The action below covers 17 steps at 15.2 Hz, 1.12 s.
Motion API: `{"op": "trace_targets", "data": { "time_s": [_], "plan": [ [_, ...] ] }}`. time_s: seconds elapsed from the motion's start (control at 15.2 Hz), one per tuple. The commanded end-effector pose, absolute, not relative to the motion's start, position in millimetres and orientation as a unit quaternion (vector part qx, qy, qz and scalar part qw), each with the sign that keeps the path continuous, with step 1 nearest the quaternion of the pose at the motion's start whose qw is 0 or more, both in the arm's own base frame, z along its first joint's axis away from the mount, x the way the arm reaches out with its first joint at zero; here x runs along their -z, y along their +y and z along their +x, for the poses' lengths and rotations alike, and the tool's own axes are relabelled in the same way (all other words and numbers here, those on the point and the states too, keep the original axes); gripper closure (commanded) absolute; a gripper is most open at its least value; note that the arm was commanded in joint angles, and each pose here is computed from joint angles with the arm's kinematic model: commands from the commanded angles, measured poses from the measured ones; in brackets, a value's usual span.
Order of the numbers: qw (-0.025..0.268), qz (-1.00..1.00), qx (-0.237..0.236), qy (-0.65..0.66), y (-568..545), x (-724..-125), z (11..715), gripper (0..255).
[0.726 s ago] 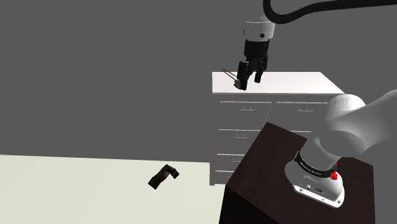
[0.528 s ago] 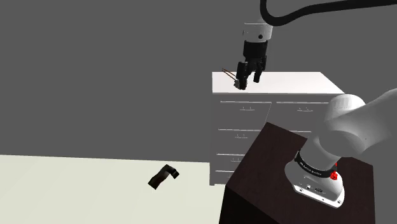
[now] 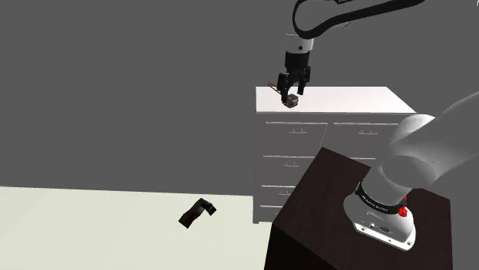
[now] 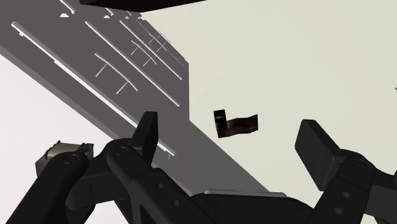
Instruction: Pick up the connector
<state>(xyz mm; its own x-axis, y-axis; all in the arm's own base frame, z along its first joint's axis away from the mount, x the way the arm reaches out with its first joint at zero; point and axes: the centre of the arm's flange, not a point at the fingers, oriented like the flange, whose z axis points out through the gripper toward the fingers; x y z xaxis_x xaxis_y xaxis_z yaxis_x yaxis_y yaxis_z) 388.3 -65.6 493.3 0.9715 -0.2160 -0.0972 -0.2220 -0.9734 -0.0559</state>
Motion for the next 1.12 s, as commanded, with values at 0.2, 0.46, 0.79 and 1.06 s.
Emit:
{"op": "trace_targets", "data": {
  "time_s": [0.2, 0.46, 0.79, 1.06],
  "plan": [
    [0.027, -0.991, -0.044, 0.125, -115.3, -470.2, 424.9, 0],
    [0.023, -0.989, -0.043, 0.137, -155.0, -452.9, 453.0, 0],
    [0.017, -0.987, -0.041, 0.151, -205.8, -431.8, 486.9, 0],
    [0.013, -0.986, -0.04, 0.163, -247.3, -415.4, 512.9, 0]
  ]
}}
